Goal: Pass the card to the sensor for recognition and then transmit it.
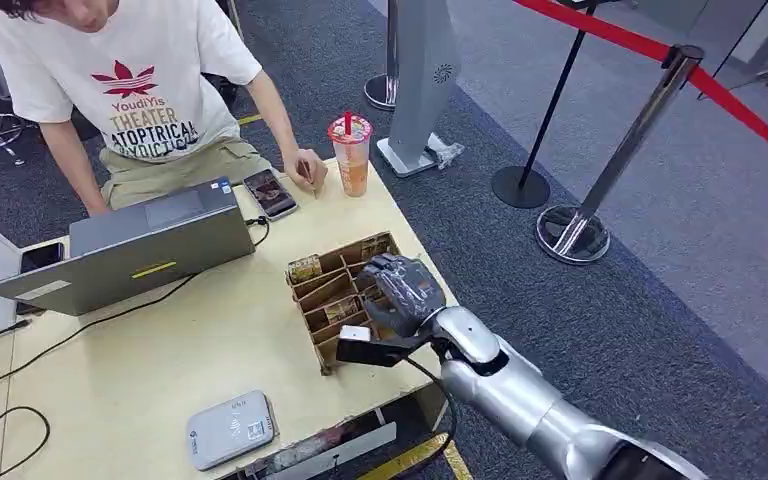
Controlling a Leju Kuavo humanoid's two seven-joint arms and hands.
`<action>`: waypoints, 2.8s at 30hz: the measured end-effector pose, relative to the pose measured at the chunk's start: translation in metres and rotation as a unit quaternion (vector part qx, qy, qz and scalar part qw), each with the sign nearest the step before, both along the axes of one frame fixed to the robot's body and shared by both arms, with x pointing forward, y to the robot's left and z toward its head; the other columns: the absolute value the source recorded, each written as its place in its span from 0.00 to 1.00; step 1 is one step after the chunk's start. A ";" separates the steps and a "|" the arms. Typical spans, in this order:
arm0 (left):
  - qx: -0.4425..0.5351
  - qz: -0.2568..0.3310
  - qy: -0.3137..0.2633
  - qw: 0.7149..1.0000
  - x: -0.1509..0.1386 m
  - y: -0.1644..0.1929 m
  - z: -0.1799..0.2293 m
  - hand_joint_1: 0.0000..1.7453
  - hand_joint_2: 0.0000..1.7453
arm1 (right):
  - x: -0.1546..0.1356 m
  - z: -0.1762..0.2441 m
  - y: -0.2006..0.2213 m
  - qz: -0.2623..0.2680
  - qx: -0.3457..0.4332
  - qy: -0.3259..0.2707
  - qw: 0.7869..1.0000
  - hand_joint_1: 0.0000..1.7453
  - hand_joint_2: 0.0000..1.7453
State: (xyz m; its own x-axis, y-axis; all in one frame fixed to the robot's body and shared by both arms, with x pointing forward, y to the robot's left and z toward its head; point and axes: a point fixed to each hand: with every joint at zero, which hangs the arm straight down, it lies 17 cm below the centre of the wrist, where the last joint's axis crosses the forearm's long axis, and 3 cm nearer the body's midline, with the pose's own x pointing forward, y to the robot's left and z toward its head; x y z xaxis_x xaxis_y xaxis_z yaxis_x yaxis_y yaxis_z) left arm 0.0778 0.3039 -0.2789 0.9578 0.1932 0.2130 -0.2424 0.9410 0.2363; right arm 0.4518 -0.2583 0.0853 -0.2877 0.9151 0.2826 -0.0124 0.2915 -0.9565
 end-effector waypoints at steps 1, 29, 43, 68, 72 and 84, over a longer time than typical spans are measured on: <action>0.001 0.000 0.000 1.000 0.000 0.001 0.000 0.00 0.00 | 0.000 -0.001 -0.002 -0.001 -0.002 0.002 1.000 0.53 1.00; 0.001 -0.005 0.000 1.000 0.000 0.005 0.000 0.00 0.00 | 0.007 -0.008 -0.022 -0.020 -0.014 0.012 1.000 0.80 1.00; 0.003 -0.003 0.001 1.000 -0.002 0.007 0.000 0.00 0.00 | 0.010 -0.005 -0.025 -0.017 -0.010 0.014 1.000 0.79 1.00; 0.002 -0.023 -0.005 1.000 0.003 0.012 0.000 0.00 0.00 | 0.058 0.043 -0.071 0.071 0.009 0.125 0.990 0.92 1.00; 0.002 -0.023 -0.007 1.000 0.006 0.013 0.001 0.00 0.00 | 0.072 0.063 -0.074 0.076 -0.004 0.121 0.990 0.96 1.00; 0.002 -0.019 -0.009 1.000 0.007 0.013 0.001 0.00 0.00 | 0.102 0.114 -0.058 0.098 -0.022 0.107 0.989 1.00 1.00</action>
